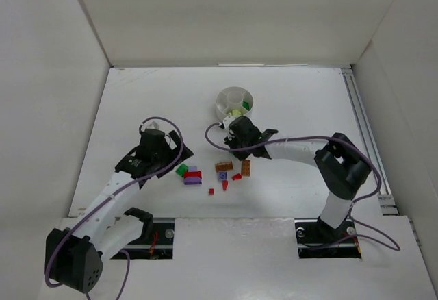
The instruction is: Sort the legos into containers by color
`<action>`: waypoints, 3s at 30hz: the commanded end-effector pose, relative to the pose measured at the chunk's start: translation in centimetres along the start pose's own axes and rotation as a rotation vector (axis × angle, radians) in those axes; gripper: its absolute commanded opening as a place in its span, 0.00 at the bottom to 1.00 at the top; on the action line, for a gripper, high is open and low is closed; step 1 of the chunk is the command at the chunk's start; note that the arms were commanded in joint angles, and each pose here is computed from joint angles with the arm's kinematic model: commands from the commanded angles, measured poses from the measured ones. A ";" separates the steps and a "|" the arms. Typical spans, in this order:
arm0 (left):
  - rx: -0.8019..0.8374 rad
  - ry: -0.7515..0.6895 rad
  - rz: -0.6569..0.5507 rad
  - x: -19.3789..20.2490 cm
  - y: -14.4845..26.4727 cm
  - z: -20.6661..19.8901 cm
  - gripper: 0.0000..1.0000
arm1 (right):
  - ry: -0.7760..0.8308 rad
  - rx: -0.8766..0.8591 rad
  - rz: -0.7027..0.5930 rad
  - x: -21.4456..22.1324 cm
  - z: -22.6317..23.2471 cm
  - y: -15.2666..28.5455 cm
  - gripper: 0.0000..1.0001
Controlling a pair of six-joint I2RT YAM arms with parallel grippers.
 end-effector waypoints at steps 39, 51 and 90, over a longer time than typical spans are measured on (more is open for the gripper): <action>-0.305 0.242 0.191 2.5 -3.0 4.5 0.94 | -0.311 0.150 -0.362 -16.1 -13.5 6.0 0.46; -0.305 0.265 0.214 3.5 -4.1 4.3 0.92 | -0.298 0.142 -0.395 -14.7 -12.8 9.1 0.55; -0.383 0.241 0.072 -1.1 -4.3 1.2 0.34 | -0.186 0.026 -0.442 -10.8 -10.4 13.0 0.57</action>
Point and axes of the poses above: each gripper's point midway between its finger pads, its own y axis back along the fingers, its own z axis along the line the jaws close on, x = y × z, the point moved 4 cm from there along y, back along the fingers, and after that the axes turned 9 degrees about -y, right-handed, at the moved point
